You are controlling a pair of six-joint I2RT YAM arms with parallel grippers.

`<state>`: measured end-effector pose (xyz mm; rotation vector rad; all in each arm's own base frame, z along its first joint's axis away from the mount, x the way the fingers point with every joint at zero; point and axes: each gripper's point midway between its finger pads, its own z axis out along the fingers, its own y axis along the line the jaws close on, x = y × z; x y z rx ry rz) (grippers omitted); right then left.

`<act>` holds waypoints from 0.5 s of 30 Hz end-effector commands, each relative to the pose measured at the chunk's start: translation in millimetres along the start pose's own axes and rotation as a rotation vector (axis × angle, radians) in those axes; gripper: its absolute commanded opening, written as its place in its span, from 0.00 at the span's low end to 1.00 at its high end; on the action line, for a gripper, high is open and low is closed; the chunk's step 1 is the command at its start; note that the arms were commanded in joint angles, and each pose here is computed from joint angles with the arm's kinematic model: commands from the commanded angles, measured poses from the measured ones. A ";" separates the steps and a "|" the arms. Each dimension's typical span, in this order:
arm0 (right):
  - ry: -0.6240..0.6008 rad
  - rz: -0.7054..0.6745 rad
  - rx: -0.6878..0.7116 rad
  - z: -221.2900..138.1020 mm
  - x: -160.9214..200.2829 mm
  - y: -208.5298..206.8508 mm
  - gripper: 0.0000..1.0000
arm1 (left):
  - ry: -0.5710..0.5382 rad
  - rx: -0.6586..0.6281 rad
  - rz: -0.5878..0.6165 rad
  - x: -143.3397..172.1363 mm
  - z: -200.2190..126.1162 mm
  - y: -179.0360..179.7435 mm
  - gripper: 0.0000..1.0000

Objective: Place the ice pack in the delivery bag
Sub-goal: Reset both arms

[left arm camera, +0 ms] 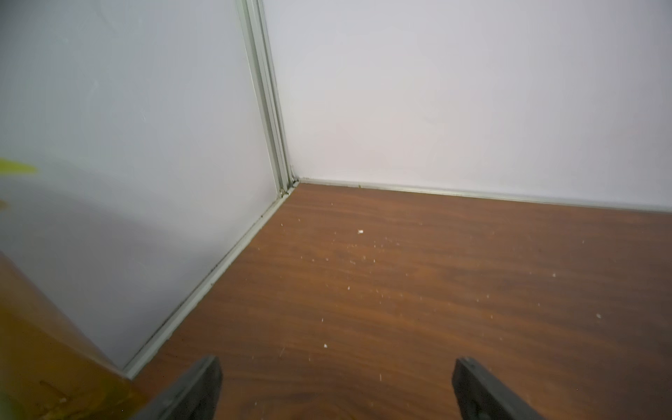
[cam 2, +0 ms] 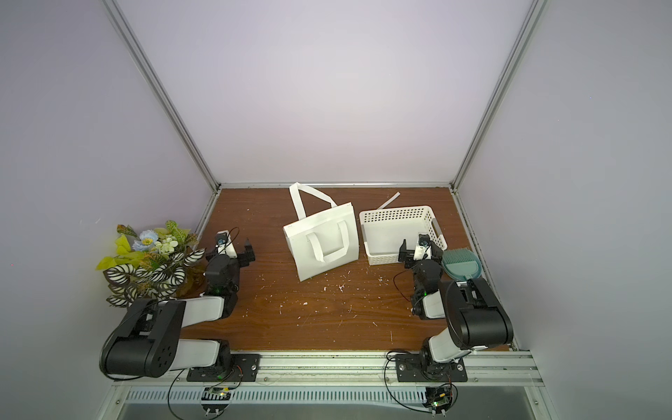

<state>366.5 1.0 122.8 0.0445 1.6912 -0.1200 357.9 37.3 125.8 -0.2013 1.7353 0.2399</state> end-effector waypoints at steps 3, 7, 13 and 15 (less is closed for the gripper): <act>-0.009 0.002 -0.008 3.4 -3.8 1.4 0.99 | -0.069 0.082 0.018 -0.9 6.6 -13.3 1.00; -0.009 0.002 -0.007 3.0 -3.5 1.2 0.99 | -0.067 0.087 0.014 -1.1 6.2 -13.4 1.00; -0.006 0.005 -0.013 4.7 -3.2 1.9 0.99 | -0.067 0.089 0.016 -1.0 5.9 -13.7 1.00; -0.007 0.005 -0.016 4.0 -3.1 2.0 0.99 | -0.067 0.088 0.016 -1.0 5.8 -13.5 1.00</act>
